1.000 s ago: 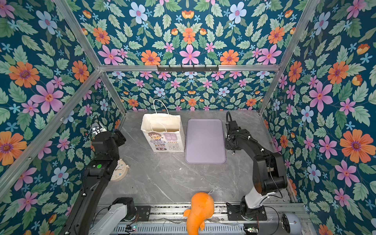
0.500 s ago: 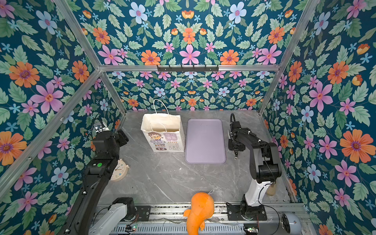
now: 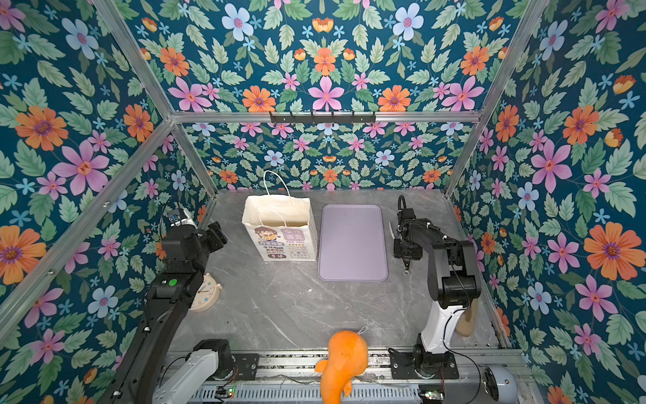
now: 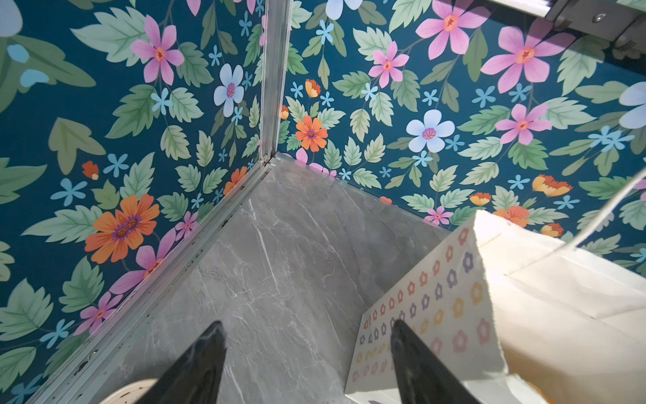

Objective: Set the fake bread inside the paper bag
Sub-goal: 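Lower the tongs and set them on the table beside the tray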

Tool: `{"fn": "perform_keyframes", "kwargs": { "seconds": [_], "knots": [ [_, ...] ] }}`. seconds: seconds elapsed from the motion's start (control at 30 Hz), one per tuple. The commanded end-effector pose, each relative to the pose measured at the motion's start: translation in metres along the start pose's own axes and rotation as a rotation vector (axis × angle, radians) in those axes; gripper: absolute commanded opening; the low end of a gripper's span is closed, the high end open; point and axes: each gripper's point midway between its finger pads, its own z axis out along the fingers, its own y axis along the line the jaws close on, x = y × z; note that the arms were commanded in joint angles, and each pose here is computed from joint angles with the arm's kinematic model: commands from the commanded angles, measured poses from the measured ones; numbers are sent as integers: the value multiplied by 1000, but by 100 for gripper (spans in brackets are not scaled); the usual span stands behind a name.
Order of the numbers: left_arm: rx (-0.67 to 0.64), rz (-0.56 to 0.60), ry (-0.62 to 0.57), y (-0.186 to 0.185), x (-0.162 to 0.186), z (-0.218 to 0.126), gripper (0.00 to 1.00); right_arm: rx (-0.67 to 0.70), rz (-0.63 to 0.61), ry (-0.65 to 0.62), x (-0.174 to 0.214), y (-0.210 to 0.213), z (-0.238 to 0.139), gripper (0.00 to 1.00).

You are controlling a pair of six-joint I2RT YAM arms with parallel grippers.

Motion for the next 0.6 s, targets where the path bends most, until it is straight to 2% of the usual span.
{"fn": "perform_keyframes", "kwargs": {
  "seconds": [0.0, 0.4, 0.57],
  "knots": [
    [32, -29, -16, -6, -5, -1, 76, 10, 2, 17, 3, -3, -1, 58],
    [41, -13, -47, -8, -6, 5, 77, -17, 34, -64, -7, -6, -30, 71],
    [18, 7, -106, -2, -6, 9, 83, -141, 66, -230, -21, 5, -79, 72]
  ]
}}
